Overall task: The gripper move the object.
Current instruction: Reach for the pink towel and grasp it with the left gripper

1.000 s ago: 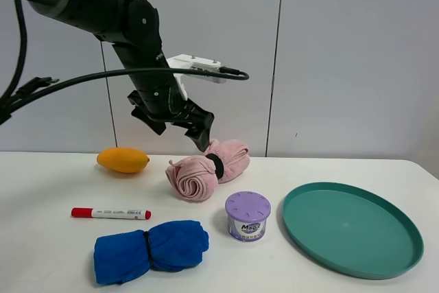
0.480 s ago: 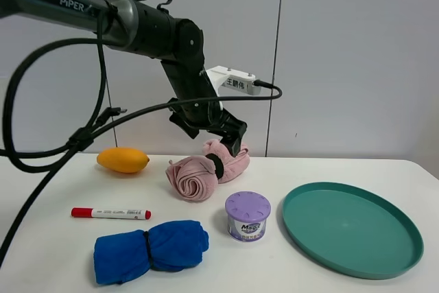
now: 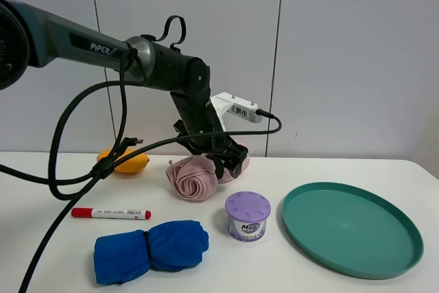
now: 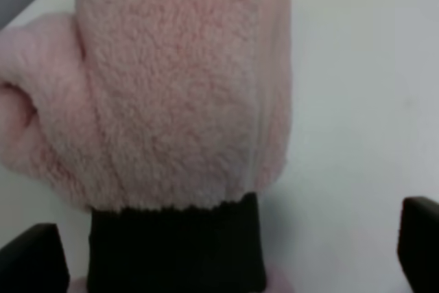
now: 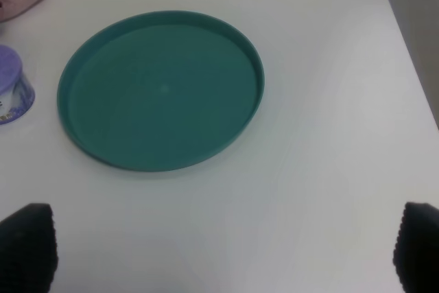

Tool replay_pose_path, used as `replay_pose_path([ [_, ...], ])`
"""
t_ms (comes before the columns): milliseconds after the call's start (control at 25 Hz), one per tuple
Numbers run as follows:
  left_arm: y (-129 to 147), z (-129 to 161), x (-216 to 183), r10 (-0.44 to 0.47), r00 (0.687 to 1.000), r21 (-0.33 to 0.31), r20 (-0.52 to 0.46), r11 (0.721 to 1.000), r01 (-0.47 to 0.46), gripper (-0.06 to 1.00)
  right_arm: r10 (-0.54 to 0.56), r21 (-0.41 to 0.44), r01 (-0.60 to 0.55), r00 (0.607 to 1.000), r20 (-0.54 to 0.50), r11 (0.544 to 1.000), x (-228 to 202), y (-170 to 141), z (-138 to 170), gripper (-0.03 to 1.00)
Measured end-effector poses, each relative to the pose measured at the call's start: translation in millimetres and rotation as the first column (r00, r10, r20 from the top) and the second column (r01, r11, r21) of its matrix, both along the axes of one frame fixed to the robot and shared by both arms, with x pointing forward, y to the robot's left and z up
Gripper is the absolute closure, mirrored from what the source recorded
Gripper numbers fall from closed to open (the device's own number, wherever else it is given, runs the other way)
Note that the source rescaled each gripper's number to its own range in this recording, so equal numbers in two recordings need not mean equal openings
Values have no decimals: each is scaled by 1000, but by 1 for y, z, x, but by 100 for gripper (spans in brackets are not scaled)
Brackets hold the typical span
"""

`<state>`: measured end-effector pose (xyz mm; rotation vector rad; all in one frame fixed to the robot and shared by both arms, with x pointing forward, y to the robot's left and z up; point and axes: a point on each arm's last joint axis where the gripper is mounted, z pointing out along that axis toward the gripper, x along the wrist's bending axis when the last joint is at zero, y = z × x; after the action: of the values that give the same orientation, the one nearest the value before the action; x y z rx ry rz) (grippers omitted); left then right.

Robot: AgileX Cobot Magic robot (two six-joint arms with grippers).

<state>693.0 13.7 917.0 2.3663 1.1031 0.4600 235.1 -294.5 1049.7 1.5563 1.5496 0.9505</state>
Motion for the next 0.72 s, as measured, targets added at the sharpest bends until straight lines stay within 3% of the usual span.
replay_pose_path([
  [400, 32, -16, 24, 30, 998, 51, 48, 998, -32, -1, 0, 0, 0, 1000, 0, 1000, 0, 0, 0, -3],
  [720, 31, -26, 24, 52, 998, 8, 23, 999, -53, -1, 0, 0, 0, 1000, 0, 1000, 0, 0, 0, -3],
])
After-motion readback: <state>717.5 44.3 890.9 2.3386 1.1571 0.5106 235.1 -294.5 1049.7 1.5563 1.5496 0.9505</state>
